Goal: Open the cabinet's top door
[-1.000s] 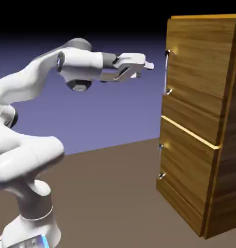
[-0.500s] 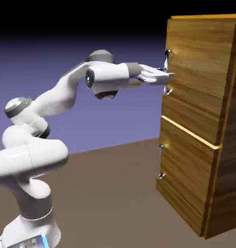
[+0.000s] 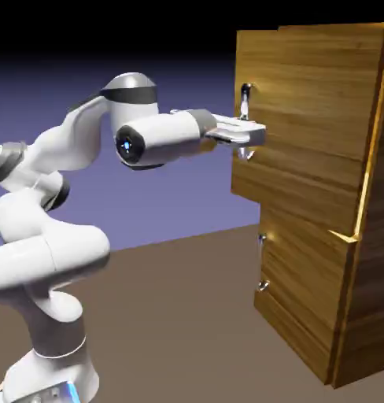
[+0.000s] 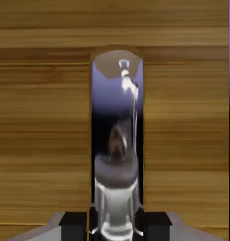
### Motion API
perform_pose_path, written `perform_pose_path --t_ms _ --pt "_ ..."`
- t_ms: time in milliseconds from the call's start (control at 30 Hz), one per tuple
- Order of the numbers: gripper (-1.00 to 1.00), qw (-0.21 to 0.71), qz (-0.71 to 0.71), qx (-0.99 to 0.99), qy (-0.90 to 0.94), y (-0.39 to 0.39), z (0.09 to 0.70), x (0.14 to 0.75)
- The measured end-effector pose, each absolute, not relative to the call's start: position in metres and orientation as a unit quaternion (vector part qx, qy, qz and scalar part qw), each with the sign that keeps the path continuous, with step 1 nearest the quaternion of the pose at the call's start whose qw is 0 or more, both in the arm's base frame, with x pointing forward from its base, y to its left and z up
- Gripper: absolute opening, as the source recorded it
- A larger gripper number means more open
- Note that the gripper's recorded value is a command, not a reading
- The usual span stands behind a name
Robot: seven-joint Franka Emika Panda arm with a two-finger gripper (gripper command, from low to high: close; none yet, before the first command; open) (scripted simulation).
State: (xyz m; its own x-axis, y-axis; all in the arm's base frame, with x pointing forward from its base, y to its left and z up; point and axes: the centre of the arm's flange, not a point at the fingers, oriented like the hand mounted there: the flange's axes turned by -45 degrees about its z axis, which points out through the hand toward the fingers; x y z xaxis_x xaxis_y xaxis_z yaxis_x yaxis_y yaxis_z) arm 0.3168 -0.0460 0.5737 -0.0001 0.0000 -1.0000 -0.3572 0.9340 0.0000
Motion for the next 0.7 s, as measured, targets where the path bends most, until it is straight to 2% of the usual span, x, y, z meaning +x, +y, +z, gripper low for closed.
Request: perform_pose_path --t_ms 700 --pt "-1.00 0.638 0.305 -0.305 0.638 -0.185 0.574 0.255"
